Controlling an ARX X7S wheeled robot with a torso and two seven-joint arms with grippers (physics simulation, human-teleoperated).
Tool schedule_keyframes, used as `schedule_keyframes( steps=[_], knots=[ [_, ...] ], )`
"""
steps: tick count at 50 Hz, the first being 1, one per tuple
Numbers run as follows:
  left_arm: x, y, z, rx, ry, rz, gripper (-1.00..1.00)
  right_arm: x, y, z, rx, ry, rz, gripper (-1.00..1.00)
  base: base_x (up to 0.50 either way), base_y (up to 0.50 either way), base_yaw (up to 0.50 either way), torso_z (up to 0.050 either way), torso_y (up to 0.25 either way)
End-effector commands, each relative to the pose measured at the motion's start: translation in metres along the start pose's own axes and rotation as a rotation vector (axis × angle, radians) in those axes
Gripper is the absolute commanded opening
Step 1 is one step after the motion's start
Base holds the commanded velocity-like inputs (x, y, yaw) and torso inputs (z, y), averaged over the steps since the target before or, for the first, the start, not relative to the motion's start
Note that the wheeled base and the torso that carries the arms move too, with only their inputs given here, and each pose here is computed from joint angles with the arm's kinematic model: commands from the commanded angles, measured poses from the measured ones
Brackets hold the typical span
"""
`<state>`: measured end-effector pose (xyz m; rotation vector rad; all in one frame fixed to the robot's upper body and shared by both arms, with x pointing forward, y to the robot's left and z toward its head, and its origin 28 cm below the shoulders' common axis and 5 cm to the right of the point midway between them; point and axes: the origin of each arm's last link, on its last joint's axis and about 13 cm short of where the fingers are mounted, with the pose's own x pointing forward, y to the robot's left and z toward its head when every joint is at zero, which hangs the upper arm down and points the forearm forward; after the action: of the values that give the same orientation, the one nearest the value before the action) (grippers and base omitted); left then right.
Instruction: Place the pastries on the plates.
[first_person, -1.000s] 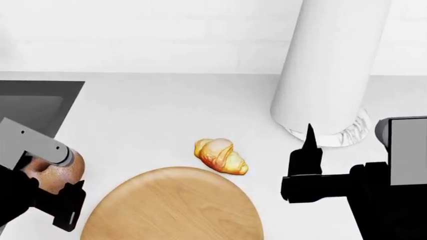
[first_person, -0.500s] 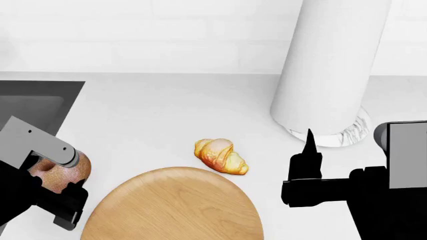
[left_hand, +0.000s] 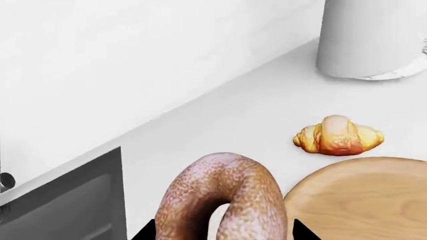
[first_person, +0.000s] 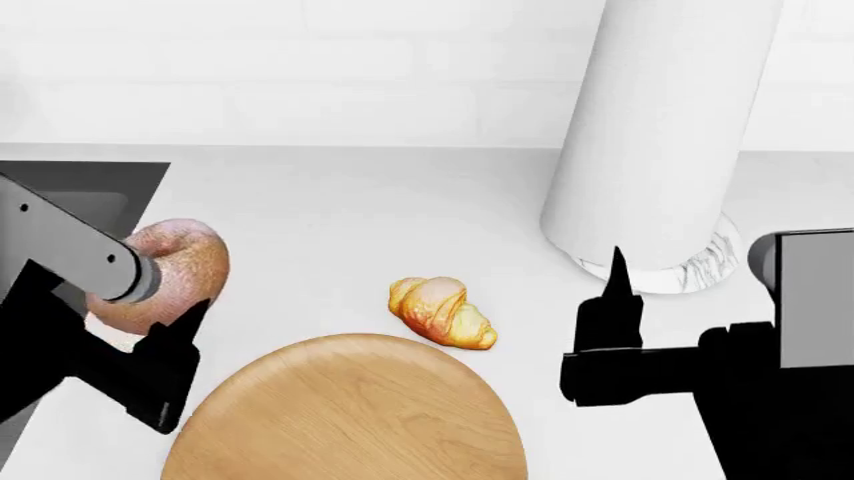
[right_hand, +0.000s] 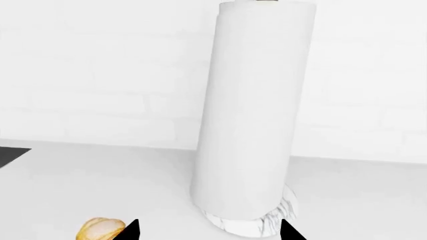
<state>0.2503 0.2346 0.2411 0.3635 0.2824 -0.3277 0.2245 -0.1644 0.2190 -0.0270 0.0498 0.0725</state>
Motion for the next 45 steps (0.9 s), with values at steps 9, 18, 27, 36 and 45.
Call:
schedule_keyframes(
  steps=[9, 18, 27, 36, 45],
  knots=[
    [-0.016, -0.064, 0.011, 0.073, -0.095, -0.28, -1.0, -0.005, 0.0, 0.007, 0.021, -0.019, 0.011, 1.0, 0.0, 0.0, 0.0, 0.0, 0.0],
    [-0.015, -0.082, 0.002, 0.092, -0.067, -0.356, -1.0, -0.005, 0.001, 0.008, 0.018, -0.016, 0.019, 1.0, 0.0, 0.0, 0.0, 0.0, 0.0],
    [-0.009, -0.087, -0.011, 0.117, -0.01, -0.387, -1.0, -0.004, 0.001, 0.005, 0.019, -0.006, 0.024, 1.0, 0.0, 0.0, 0.0, 0.0, 0.0],
    [-0.009, -0.087, -0.013, 0.132, 0.0, -0.382, -1.0, -0.004, 0.002, 0.0, 0.023, 0.007, 0.03, 1.0, 0.0, 0.0, 0.0, 0.0, 0.0],
    [-0.013, -0.087, -0.007, 0.141, -0.019, -0.373, 1.0, -0.005, 0.001, -0.001, 0.03, 0.013, 0.025, 1.0, 0.0, 0.0, 0.0, 0.0, 0.0]
  ],
)
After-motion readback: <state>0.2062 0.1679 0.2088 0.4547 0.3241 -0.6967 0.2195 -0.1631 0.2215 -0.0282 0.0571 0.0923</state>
